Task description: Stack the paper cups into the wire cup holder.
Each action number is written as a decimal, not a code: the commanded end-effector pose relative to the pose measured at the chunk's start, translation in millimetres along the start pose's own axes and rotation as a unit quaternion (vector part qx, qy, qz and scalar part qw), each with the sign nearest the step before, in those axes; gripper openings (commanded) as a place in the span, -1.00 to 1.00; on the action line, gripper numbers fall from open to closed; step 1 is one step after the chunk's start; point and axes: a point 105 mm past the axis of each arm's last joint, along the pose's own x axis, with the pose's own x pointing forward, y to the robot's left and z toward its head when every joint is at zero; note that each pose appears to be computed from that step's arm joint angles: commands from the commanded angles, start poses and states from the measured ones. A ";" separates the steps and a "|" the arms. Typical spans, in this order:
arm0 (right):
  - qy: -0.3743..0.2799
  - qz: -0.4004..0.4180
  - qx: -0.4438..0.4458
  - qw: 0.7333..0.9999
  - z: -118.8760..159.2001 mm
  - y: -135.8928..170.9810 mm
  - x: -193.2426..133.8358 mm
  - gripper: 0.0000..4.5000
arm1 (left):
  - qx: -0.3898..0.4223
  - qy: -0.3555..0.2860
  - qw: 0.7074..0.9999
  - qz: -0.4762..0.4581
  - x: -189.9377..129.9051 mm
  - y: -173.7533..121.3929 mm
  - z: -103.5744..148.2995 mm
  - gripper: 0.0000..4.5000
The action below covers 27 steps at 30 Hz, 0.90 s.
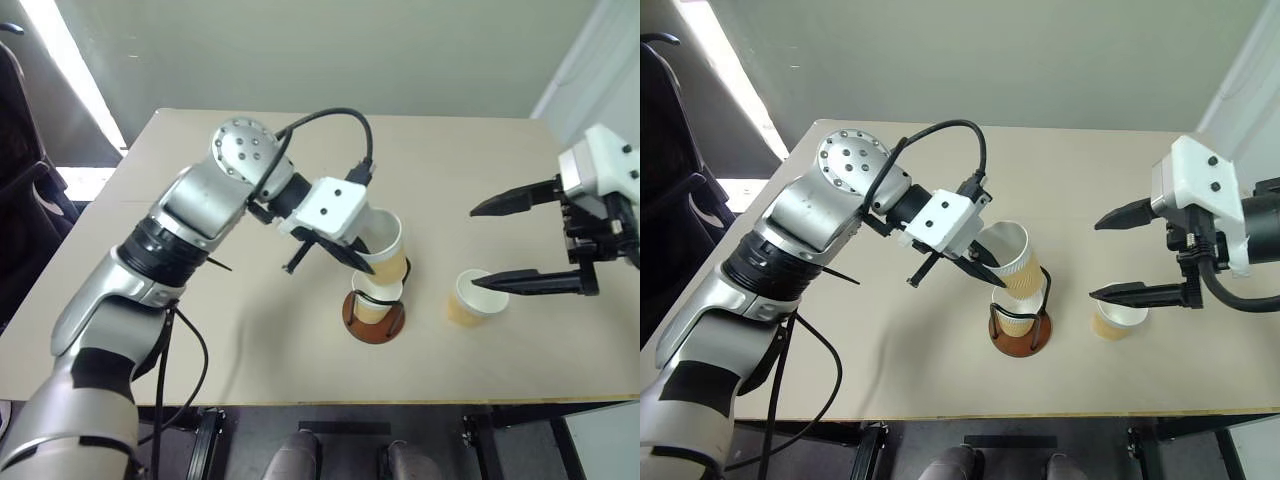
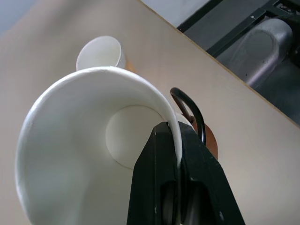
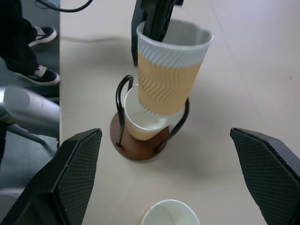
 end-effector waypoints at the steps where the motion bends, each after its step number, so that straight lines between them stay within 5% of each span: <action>1: 0.002 -0.033 -0.020 0.999 12.1 -2.3 -17.9 0.99 | 0.031 0.003 0.999 -0.016 -4.4 0.5 9.7 -1.00; 20: 0.003 -0.072 -0.022 0.997 24.7 -2.5 -32.8 0.99 | 0.054 0.022 0.997 -0.044 10.7 -8.2 -2.5 -1.00; 27: 0.004 -0.073 -0.022 0.997 22.0 -4.4 -31.7 1.00 | 0.056 0.014 0.998 -0.032 11.5 -3.2 0.9 -0.13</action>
